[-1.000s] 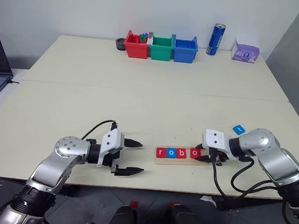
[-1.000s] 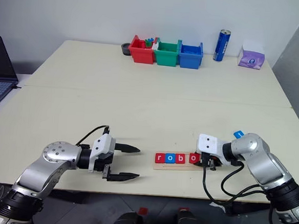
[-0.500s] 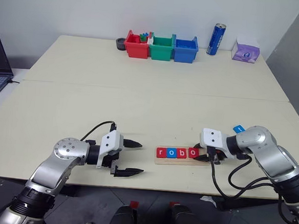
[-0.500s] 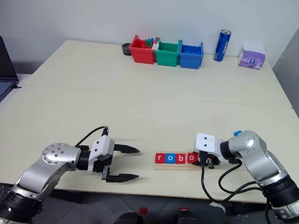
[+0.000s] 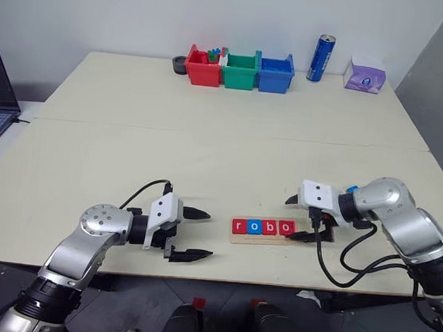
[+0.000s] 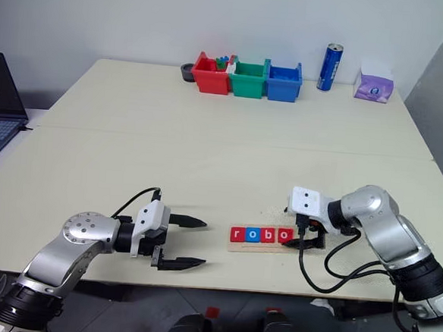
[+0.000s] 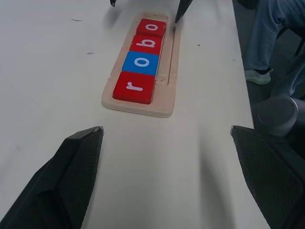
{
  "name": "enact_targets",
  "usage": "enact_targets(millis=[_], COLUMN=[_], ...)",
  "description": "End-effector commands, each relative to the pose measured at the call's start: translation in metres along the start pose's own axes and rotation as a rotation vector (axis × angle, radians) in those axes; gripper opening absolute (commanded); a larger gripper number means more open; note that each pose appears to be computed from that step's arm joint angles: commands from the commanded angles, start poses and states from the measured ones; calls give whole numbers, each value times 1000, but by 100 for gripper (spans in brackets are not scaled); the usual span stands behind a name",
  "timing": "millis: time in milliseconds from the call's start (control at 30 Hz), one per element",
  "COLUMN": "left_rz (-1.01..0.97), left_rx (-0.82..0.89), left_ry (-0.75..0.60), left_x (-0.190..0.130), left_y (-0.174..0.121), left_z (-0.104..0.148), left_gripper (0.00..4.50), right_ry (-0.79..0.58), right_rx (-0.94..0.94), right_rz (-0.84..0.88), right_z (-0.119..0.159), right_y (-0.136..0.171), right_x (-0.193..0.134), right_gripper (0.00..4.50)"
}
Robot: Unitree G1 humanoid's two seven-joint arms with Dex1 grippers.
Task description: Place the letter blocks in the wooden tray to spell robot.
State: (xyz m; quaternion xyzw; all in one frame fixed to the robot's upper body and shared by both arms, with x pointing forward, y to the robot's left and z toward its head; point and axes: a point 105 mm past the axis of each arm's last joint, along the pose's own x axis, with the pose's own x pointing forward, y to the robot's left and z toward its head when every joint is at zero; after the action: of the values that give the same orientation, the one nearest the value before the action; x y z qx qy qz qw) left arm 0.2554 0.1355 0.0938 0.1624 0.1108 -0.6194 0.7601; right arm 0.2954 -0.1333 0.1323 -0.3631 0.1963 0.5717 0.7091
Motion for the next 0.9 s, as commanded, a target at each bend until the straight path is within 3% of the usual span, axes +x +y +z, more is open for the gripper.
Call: enact_targets(millis=[33, 400, 633, 900], left_rz=[11, 6, 5, 14], left_rx=[41, 49, 51, 42], left_ry=[-13, -7, -13, -12], left_x=[-4, -3, 0, -4], left_y=[1, 5, 4, 2], left_z=[9, 7, 11, 5], left_gripper=[450, 450, 450, 450], right_ry=[2, 87, 122, 77], right_rx=[-11, -13, -14, -28], right_rz=[-50, -79, -43, 5], right_z=[-1, -24, -32, -20], right_y=[2, 9, 12, 18], right_x=[-11, -2, 5, 15], right_gripper=[392, 2, 2, 2])
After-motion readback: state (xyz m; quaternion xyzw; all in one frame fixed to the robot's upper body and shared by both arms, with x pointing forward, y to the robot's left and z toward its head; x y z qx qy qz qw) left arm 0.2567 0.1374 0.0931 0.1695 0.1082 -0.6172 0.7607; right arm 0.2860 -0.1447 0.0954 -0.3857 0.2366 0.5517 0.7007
